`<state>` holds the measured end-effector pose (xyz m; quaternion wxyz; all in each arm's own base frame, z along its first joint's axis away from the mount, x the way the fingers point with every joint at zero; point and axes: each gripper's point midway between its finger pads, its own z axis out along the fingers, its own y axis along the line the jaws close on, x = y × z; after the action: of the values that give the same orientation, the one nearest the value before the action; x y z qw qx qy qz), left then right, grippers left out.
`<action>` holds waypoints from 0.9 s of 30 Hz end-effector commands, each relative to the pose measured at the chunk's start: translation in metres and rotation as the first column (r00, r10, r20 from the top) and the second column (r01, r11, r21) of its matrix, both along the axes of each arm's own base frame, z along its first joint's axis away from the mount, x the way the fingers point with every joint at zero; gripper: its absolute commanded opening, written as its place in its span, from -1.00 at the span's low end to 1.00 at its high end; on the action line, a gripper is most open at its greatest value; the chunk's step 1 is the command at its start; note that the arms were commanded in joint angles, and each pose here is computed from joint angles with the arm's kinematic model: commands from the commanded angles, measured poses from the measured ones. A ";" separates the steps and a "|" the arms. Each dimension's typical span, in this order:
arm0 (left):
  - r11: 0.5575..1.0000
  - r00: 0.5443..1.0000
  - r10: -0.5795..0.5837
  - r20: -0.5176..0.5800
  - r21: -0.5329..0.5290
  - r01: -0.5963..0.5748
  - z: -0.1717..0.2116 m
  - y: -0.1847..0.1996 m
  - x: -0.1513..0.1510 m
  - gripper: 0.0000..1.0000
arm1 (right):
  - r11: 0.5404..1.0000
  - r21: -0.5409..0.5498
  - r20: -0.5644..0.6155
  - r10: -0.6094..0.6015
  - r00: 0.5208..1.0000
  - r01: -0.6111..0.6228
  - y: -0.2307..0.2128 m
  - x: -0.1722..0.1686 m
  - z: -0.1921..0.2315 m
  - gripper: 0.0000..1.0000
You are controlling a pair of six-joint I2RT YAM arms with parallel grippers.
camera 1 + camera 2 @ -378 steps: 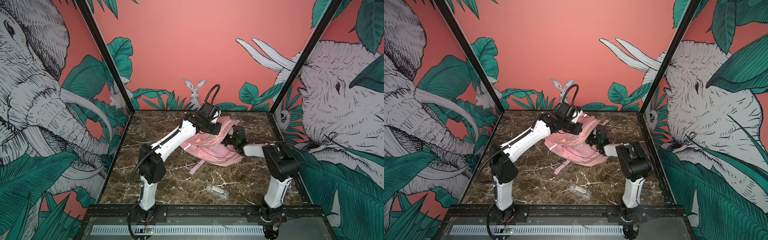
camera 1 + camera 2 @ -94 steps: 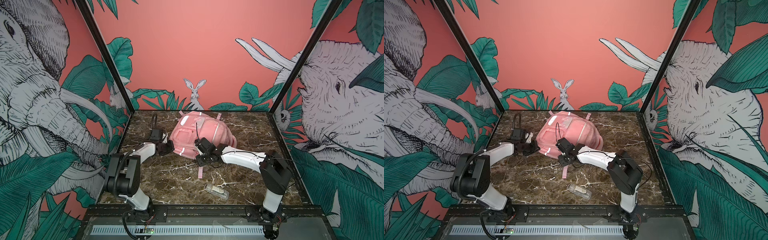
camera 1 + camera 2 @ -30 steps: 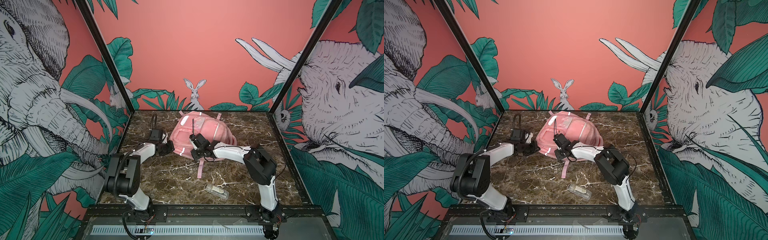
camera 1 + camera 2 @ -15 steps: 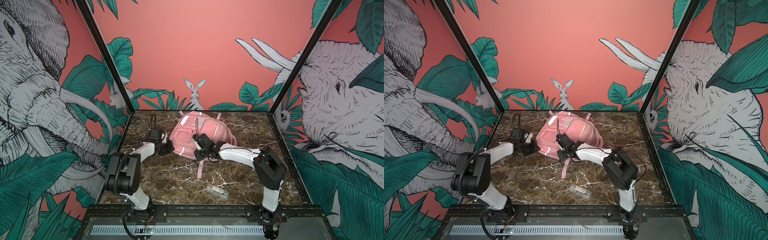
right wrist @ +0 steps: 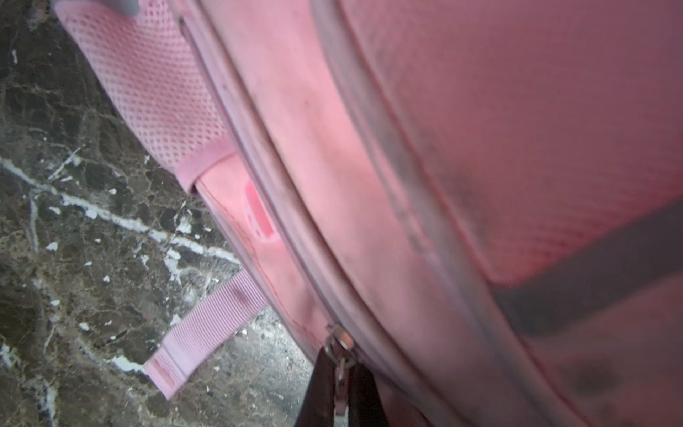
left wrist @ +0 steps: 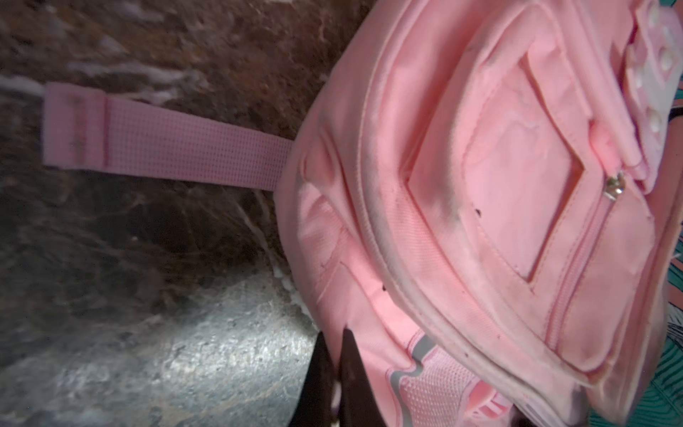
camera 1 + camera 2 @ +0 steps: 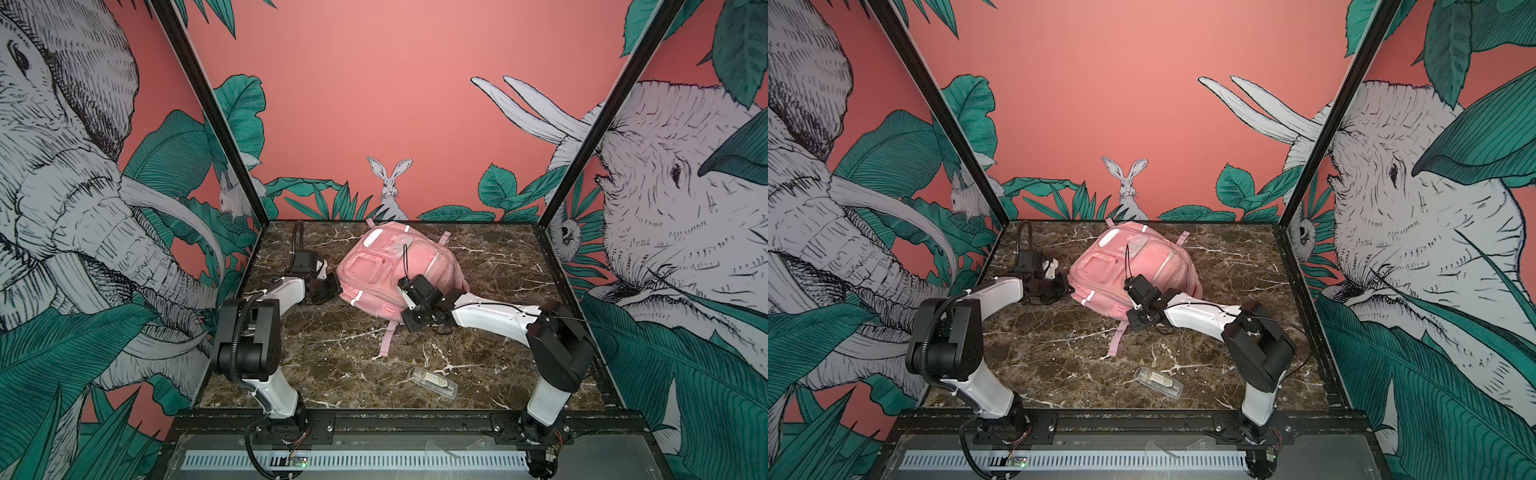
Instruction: Pack the student bag
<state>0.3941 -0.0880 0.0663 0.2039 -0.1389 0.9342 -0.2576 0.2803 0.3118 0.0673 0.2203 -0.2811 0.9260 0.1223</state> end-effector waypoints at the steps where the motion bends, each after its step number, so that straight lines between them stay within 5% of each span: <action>1: 0.997 0.994 0.072 0.076 0.018 -0.073 0.021 0.021 0.029 -1.00 | 0.999 -0.051 -0.035 0.001 0.999 -0.002 -0.018 -0.012 -0.003 -1.00; 8: 0.998 0.998 0.040 0.056 -0.049 -0.037 0.029 0.009 0.054 -0.97 | 0.998 0.062 -0.078 0.021 0.997 -0.016 0.013 -0.013 0.006 -1.00; 14: 0.997 0.997 0.030 0.065 -0.080 -0.025 0.041 0.004 0.042 -0.14 | 0.989 0.143 -0.084 0.054 0.995 -0.042 0.046 -0.011 0.020 -1.00; 17: 0.996 0.994 0.011 0.108 -0.085 -0.002 0.062 -0.002 0.026 0.11 | 0.987 0.150 -0.089 0.068 0.994 -0.054 0.054 -0.010 0.022 -1.00; 27: 0.978 0.981 -0.171 0.094 -0.106 0.181 0.058 -0.068 -0.042 0.12 | 0.980 0.169 -0.088 0.122 0.989 -0.106 0.064 -0.019 0.035 -1.00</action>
<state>0.3743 -0.1408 0.1435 0.2468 -0.0630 0.9123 -0.3205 0.2701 0.3600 0.0869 0.1860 -0.2891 0.9179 0.1981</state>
